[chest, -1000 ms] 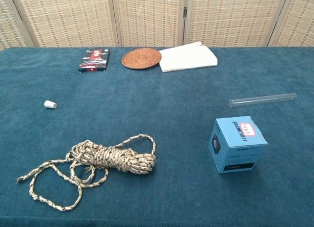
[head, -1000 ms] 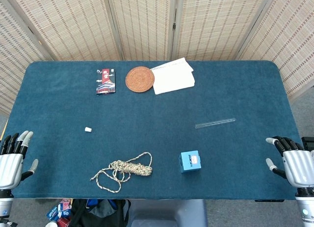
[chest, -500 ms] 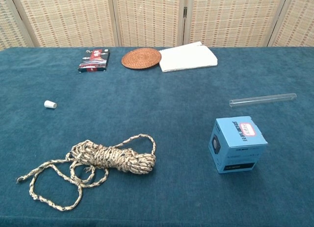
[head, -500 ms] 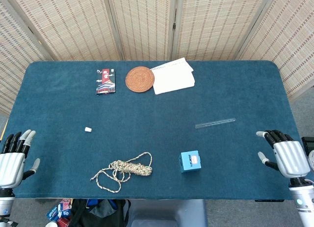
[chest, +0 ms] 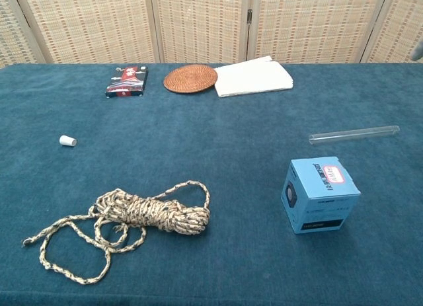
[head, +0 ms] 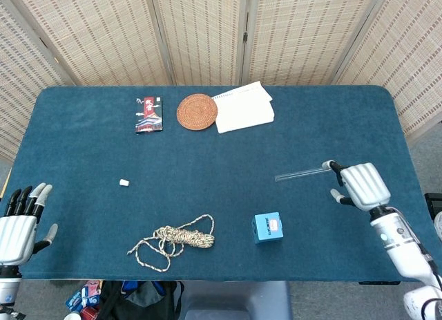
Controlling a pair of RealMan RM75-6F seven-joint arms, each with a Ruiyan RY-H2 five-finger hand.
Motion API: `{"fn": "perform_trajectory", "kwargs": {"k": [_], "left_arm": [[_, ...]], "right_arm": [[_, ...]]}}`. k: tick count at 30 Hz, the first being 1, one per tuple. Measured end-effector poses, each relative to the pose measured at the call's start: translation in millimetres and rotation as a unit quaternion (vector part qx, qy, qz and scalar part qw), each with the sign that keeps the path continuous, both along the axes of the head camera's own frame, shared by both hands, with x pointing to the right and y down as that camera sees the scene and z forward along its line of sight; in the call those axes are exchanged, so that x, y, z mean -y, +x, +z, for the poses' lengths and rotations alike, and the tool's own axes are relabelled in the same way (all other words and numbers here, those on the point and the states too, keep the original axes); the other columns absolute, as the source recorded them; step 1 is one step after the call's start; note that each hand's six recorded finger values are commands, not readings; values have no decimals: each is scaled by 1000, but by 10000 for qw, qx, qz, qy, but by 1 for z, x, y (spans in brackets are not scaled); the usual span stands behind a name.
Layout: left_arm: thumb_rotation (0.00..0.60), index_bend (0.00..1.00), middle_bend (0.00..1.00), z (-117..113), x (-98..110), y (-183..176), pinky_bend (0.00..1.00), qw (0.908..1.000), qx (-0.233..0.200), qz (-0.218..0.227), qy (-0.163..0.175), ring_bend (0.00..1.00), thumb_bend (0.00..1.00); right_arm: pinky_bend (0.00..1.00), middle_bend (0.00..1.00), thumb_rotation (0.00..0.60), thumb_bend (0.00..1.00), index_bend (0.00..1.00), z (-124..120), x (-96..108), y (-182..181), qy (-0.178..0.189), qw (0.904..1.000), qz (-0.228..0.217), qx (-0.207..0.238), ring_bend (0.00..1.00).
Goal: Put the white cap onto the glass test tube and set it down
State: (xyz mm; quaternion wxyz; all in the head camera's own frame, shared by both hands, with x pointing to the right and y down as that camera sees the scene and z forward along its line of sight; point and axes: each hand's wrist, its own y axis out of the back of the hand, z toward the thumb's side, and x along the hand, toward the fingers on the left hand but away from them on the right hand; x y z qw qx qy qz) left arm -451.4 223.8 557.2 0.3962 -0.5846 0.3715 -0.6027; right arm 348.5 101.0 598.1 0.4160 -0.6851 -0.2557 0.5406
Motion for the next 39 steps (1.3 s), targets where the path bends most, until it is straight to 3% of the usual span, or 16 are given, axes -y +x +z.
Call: {"fn": "perform_trajectory", "kwargs": {"k": [8,24,39], "left_arm": [[600,54,29,1,-1,-1,5,10000,14,-15,-30,13,337],[600,54,29,6,-3,-1,5,9999,-15,-38,-124,13,337],[600,54,29,10,-7,1,5,9996,-105,-68,-239,13,337]], "right_arm": [[1000,915,600,258,296,48,28,-17,-408,9989,-110,-179,994],[1000,942,600,259,373,129,47,-26,-1017,9934,49,-525,1000],[1000,953,600,264,427,158,47,-28,-1202,9903,48,-697,1000]]}}
